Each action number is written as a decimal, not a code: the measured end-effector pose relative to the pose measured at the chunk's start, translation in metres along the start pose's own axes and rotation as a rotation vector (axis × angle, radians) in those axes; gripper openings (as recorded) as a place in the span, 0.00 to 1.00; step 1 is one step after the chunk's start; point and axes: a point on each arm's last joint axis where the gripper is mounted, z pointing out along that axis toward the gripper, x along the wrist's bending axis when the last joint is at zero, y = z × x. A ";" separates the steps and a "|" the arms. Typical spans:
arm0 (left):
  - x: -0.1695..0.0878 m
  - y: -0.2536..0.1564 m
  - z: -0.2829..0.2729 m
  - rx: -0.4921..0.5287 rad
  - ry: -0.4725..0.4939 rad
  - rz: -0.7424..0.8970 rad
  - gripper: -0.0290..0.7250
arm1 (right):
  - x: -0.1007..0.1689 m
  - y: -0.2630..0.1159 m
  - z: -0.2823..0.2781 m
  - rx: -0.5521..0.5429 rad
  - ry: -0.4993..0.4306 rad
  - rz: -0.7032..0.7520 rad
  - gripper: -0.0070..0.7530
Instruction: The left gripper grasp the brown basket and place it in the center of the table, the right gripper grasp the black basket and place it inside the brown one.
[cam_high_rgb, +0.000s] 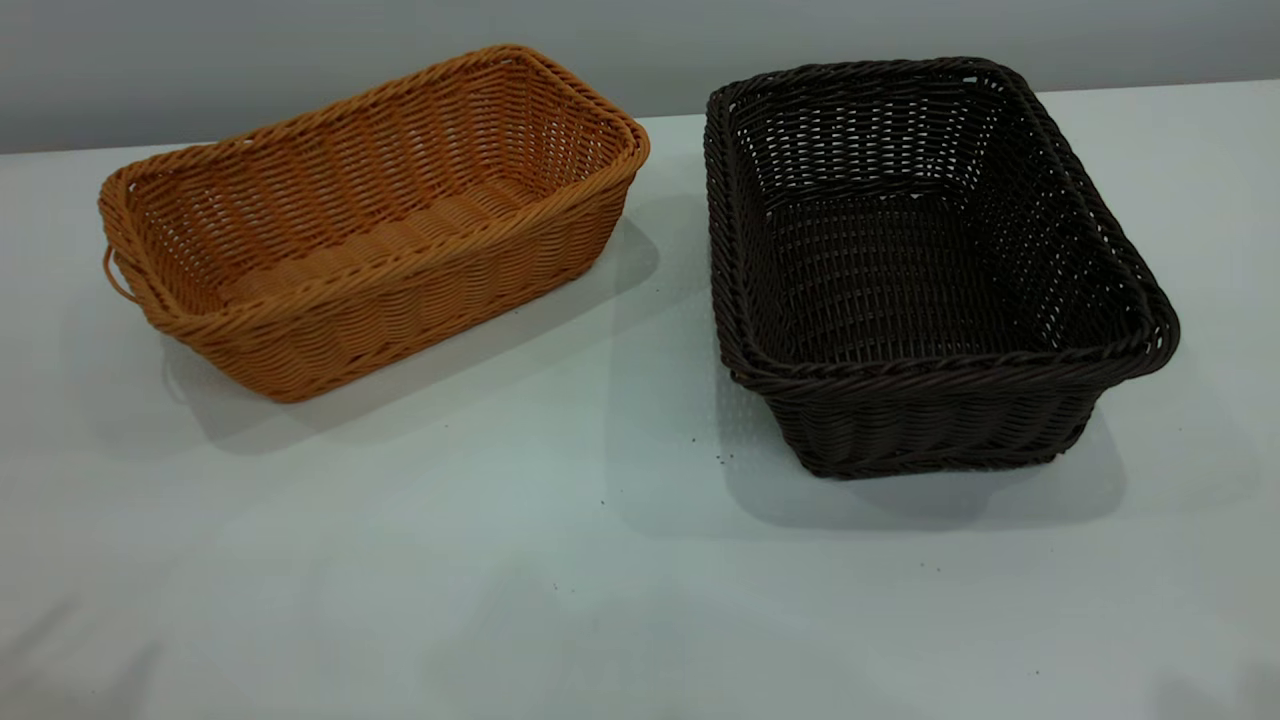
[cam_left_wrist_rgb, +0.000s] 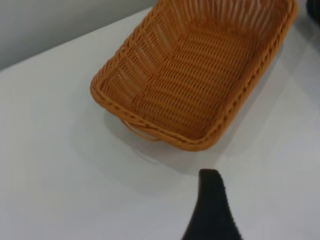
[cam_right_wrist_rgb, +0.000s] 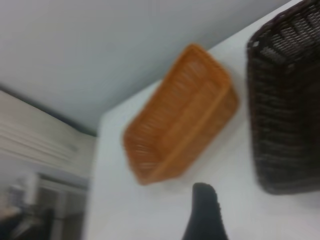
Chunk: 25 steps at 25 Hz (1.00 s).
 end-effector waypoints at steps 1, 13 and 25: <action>0.001 0.003 0.008 0.016 -0.012 0.039 0.64 | 0.000 0.003 0.003 0.008 0.016 0.033 0.65; 0.011 0.020 0.110 0.035 0.012 0.099 0.64 | -0.034 0.025 0.054 0.151 -0.038 0.441 0.65; 0.008 0.007 0.155 0.092 0.005 0.101 0.64 | -0.059 0.003 0.099 0.220 -0.170 0.779 0.65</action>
